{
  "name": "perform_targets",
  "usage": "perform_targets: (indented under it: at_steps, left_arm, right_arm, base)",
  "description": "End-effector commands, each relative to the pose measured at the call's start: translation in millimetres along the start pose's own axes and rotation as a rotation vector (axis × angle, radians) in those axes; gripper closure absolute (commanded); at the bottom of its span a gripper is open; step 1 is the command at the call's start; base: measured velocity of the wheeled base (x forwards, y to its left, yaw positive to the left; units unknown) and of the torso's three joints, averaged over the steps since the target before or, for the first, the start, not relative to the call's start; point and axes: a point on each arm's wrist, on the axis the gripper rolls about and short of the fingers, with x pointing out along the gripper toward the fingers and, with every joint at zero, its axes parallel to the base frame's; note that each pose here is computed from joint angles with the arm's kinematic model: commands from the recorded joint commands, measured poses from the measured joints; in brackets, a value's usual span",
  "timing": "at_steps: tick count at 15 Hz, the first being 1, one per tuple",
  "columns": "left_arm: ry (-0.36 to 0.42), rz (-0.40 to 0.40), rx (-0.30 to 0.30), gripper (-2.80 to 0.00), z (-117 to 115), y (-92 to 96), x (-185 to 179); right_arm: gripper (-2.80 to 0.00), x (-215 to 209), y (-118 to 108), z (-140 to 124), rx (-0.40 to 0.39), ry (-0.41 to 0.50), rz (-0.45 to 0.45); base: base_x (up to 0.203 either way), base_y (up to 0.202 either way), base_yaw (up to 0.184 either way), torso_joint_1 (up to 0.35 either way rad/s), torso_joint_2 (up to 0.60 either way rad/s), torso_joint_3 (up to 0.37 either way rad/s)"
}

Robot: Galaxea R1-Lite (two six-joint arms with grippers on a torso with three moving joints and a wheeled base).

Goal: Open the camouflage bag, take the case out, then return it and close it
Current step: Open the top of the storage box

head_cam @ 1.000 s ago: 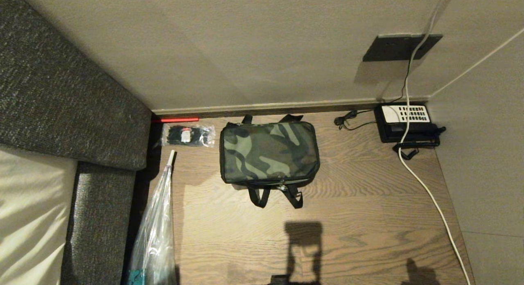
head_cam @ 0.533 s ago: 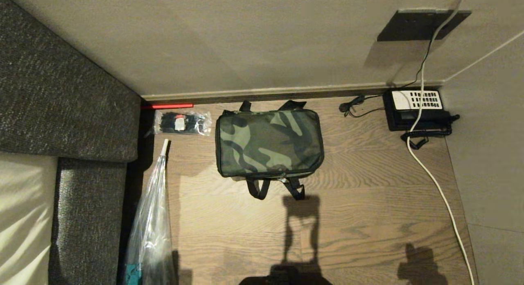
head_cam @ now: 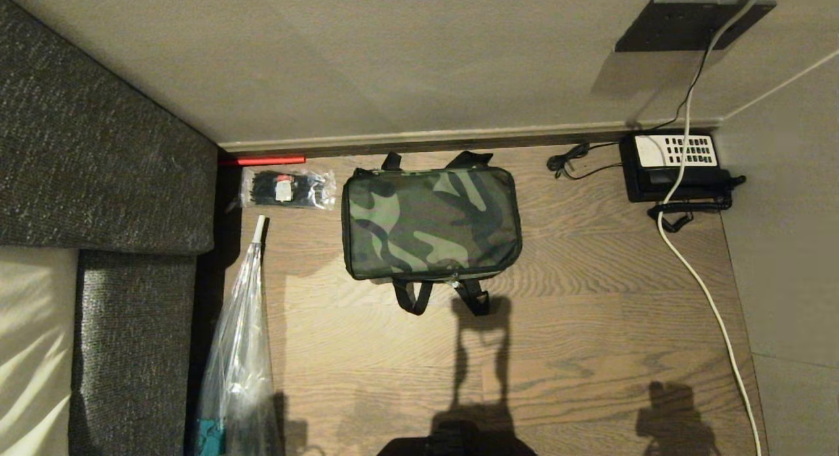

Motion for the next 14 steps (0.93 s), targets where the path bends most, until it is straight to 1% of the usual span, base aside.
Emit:
perform_targets:
  at_steps: [1, 12, 14]
  left_arm:
    - [-0.002, 0.001, 0.000, 0.00, 0.0, 0.0, -0.2]
    - [-0.002, 0.000, 0.000, 0.00, 0.0, 0.0, -0.2]
    - [-0.001, 0.000, 0.000, 0.00, -0.2, 0.0, -0.1]
  right_arm:
    - [0.00, 0.8, -0.2, -3.4, 0.000, 0.011, -0.001]
    - [0.00, 0.9, -0.2, -3.6, -0.012, 0.011, 0.000]
    - [0.00, 0.0, -0.2, -0.7, -0.003, 0.006, -0.005]
  base:
    - [0.000, 0.000, 0.000, 0.000, 0.00, 0.000]
    - [0.000, 0.000, 0.000, 0.000, 0.00, 0.000]
    - [0.000, 0.000, 0.000, 0.000, 0.00, 0.000]
